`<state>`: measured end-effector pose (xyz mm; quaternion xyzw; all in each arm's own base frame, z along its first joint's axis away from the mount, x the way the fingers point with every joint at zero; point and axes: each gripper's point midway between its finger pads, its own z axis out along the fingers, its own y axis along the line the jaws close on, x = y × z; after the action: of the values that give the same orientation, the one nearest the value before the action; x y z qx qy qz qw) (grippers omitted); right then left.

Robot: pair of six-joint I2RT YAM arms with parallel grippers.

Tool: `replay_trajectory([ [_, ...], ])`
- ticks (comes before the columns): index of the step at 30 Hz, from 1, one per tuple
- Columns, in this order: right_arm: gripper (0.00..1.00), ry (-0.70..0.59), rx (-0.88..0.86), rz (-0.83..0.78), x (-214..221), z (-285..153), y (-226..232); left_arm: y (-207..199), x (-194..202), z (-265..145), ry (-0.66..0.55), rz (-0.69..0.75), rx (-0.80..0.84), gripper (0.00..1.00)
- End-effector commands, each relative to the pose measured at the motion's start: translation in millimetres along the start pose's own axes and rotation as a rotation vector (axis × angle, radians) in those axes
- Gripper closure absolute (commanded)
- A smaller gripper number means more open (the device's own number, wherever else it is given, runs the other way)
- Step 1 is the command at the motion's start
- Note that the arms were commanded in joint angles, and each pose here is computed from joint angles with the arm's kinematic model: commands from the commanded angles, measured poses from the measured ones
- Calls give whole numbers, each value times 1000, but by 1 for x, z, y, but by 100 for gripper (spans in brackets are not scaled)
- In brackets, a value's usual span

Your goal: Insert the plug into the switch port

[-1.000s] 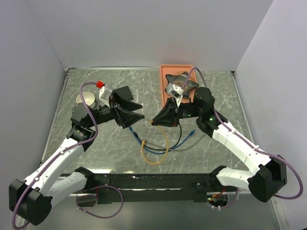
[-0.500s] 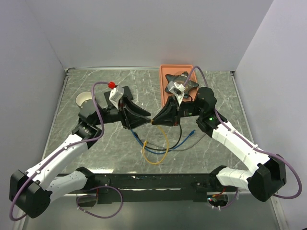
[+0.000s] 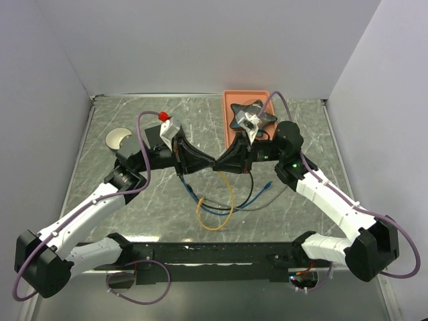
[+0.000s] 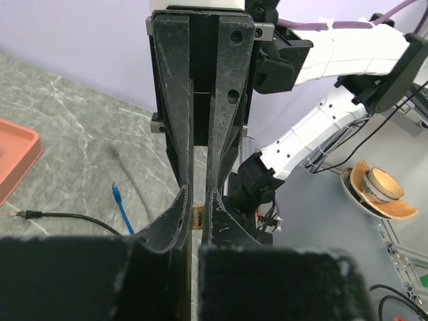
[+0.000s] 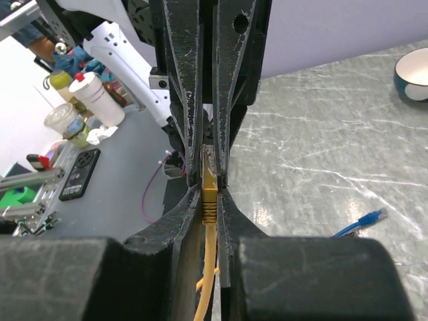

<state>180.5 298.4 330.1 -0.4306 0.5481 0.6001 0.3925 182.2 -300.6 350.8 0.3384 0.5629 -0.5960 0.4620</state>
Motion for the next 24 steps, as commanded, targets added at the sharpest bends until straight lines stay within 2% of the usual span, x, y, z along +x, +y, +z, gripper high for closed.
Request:
replay_trajectory([
  [1, 85, -48, 63, -42, -18, 0, -4, -3, -18, 11, -20, 34, -19, 99],
  [2, 64, -60, 121, -52, -21, -2, -13, 0, -19, 11, -25, 25, -36, 99],
  [4, 44, -82, 174, -71, -28, -7, -13, 8, -25, 12, -45, 6, -88, 99],
  [5, 22, -90, 254, -65, -28, -11, -24, 17, -29, 11, -66, -6, -141, 99],
  [7, 5, -114, 308, -95, -37, -18, -23, 24, -34, 11, -86, -35, -197, 99],
  [8, 1, -126, 375, -86, -39, -23, -30, 31, -39, 10, -109, -45, -238, 99],
  [11, 1, -160, 485, -90, -48, -35, -37, 42, -54, 5, -180, -84, -336, 99],
  [19, 1, -222, 742, -139, -62, -59, -51, 67, -63, -3, -221, -254, -523, 99],
  [24, 1, -168, 825, -229, -60, -36, -44, 84, -62, -4, -232, -354, -617, 99],
])
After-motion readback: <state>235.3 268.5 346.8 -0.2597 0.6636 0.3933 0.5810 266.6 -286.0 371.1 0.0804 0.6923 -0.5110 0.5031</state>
